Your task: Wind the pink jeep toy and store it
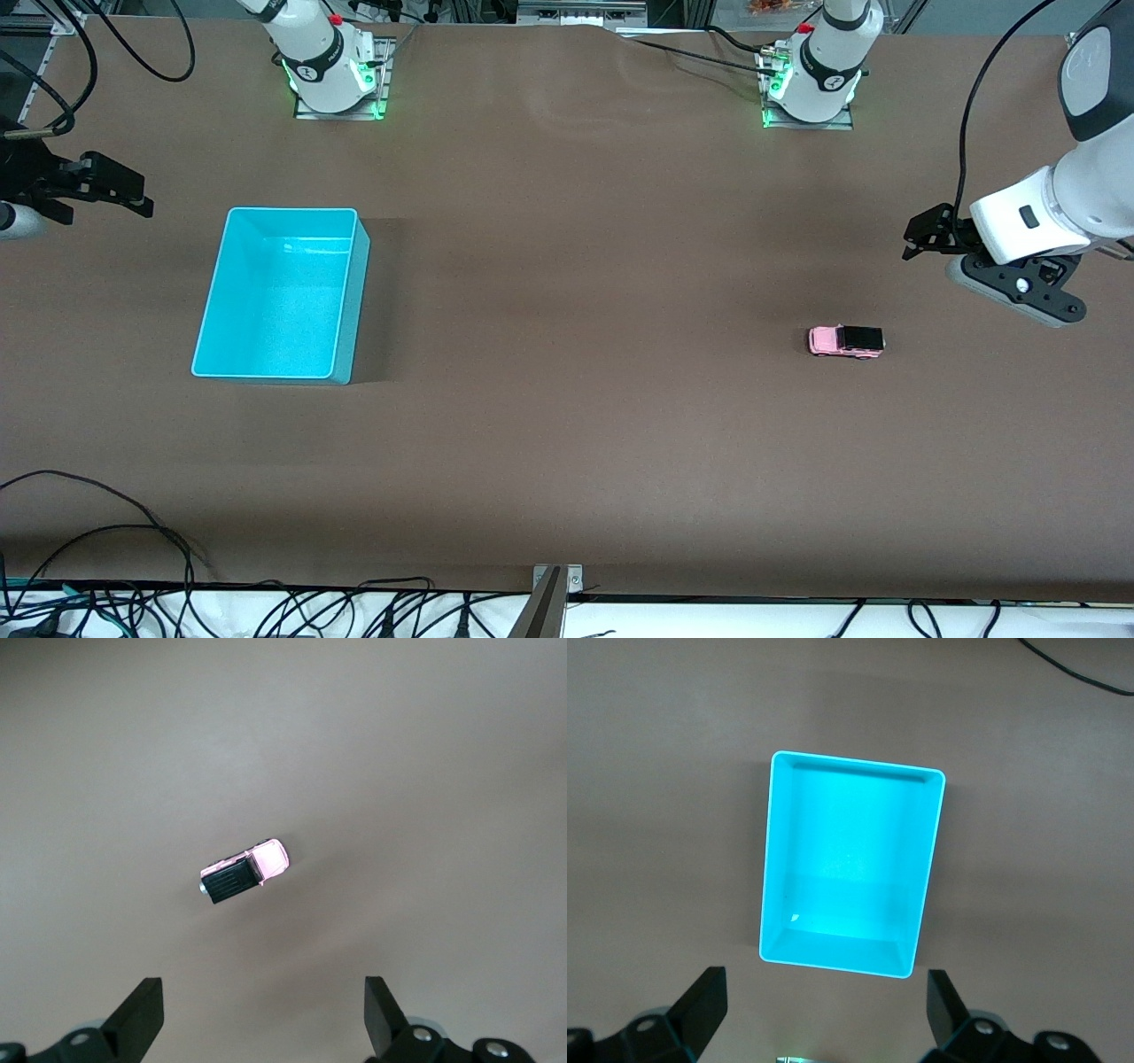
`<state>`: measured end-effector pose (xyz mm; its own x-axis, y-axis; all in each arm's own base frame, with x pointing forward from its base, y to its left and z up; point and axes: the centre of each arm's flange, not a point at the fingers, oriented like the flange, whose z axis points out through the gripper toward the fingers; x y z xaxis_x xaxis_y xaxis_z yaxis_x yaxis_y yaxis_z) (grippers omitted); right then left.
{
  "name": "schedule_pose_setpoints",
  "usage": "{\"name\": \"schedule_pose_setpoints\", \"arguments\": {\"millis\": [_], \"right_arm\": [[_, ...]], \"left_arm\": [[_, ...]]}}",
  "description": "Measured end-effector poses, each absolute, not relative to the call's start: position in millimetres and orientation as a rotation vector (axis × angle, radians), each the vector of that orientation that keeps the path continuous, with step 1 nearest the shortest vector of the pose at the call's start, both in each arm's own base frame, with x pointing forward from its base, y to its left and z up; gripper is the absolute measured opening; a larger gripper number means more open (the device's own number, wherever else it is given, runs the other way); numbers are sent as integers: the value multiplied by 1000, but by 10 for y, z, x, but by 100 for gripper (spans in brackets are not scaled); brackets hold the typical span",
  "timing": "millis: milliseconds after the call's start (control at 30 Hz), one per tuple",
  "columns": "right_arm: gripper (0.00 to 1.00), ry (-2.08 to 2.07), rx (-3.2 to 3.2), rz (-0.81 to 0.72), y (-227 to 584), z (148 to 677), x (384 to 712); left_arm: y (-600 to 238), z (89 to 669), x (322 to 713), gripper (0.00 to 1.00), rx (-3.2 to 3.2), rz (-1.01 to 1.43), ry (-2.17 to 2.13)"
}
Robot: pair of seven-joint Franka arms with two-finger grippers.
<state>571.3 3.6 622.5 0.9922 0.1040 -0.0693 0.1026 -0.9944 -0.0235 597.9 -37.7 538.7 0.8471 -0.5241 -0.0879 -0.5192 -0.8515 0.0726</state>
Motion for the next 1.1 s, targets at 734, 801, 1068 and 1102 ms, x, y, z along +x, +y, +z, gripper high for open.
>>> {"name": "schedule_pose_setpoints", "arguments": {"millis": [734, 801, 1068, 1102], "right_arm": [[100, -162, -3116, 110, 36, 6225, 5712], [100, -162, -3116, 110, 36, 6225, 5712], [100, -162, -3116, 110, 36, 6226, 5712], [100, -162, -3116, 110, 35, 6226, 5712]], "left_arm": [[-124, 4250, 6388, 100, 2443, -261, -1808], [-120, 4075, 6426, 100, 2402, -266, -1860], [-90, 3379, 6374, 100, 2270, -294, -2047], [-83, 3313, 6361, 100, 2262, -286, -2061]]}}
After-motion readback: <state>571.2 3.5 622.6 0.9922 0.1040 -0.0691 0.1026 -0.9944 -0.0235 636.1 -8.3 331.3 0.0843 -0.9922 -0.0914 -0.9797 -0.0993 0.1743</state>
